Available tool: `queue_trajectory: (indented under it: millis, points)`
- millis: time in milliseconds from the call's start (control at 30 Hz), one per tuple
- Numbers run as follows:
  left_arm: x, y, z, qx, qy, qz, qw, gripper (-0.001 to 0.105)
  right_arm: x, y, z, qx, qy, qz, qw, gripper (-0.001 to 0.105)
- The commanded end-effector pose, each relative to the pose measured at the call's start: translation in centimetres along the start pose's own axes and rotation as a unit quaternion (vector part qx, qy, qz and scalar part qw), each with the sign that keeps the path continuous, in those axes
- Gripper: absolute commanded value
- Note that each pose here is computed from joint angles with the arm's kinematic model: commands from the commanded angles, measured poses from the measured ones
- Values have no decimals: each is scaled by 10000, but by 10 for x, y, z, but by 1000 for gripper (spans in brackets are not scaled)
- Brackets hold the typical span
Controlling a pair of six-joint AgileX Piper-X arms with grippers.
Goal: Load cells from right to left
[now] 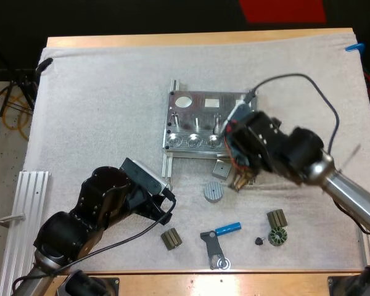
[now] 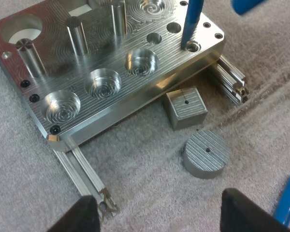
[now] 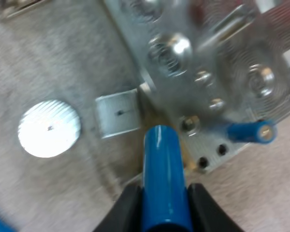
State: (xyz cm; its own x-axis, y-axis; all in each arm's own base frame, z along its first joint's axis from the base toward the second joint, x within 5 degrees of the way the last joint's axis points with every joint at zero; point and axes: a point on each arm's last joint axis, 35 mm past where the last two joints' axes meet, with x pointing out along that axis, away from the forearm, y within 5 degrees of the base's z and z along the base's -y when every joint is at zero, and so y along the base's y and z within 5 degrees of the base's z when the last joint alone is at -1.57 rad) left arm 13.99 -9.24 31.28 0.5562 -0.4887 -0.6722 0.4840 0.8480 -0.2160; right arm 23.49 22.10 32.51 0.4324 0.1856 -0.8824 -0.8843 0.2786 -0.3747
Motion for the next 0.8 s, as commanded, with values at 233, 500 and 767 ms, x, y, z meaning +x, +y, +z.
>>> queue_trajectory:
  millis: [233,500,767]
  points:
    - [-4,-1,3,-64,-127,69,9999,54,23,-49,2,423,359,163,9983,2]
    - [-4,-1,3,-64,-127,69,9999,54,42,-68,11,240,583,300,9976,2]
    - [-4,-1,3,-63,-120,34,9999,54,64,-71,17,-193,846,569,9946,1]
